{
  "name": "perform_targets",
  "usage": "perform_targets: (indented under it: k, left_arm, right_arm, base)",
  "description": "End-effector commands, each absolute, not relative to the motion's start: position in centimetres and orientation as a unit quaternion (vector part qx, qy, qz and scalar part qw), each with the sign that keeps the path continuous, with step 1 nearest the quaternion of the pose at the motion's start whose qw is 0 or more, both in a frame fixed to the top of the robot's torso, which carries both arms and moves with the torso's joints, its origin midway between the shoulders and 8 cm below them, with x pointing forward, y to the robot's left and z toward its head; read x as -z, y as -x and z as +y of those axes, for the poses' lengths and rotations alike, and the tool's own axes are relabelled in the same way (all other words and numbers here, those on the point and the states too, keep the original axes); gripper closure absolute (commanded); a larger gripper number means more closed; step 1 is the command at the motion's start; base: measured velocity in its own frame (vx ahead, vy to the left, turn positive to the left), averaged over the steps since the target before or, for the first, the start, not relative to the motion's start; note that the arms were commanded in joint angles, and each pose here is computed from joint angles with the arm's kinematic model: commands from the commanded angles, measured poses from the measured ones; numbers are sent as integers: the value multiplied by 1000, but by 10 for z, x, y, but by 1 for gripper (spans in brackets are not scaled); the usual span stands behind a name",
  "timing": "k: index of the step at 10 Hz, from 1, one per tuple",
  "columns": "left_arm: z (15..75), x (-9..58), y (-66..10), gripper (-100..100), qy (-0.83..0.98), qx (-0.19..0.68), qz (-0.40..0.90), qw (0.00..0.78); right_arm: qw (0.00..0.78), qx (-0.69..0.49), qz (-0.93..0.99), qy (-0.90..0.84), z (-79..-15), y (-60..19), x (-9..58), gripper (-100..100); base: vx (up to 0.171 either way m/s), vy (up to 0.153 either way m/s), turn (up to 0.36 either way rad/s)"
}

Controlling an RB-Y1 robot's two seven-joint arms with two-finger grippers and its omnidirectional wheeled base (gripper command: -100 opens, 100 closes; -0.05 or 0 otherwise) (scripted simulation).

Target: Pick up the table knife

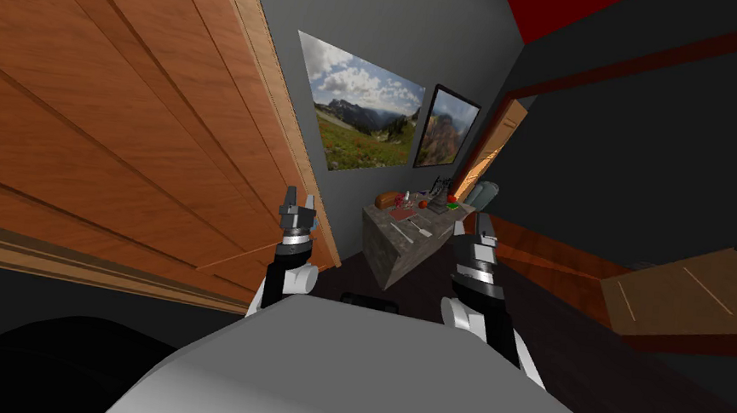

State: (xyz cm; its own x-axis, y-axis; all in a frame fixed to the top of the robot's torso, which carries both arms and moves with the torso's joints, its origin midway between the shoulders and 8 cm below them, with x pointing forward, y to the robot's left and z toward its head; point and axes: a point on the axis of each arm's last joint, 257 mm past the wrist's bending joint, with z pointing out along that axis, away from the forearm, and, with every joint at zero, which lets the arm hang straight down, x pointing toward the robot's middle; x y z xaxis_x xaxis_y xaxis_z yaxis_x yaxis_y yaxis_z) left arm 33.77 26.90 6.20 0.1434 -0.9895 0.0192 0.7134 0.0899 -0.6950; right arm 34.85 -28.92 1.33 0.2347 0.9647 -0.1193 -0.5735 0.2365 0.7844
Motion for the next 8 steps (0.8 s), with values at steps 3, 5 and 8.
perform_targets:
  k: [3, 5, 8]
  left_arm:
    - [269, -62, -338, 0, 289, 609, 239, 699]
    - [269, -62, -338, 0, 289, 609, 239, 699]
    - [269, -62, -338, 0, 289, 609, 239, 699]
  right_arm:
    - [708, -538, 353, -290, -274, -350, -3, -100]
    - [693, -542, 384, -281, -262, -350, 13, -100]
    - [658, -545, 443, -274, -241, -347, 51, -100]
  base:
    - [21, 20, 62]
    - [41, 39, 89]
    - [43, 47, 124]
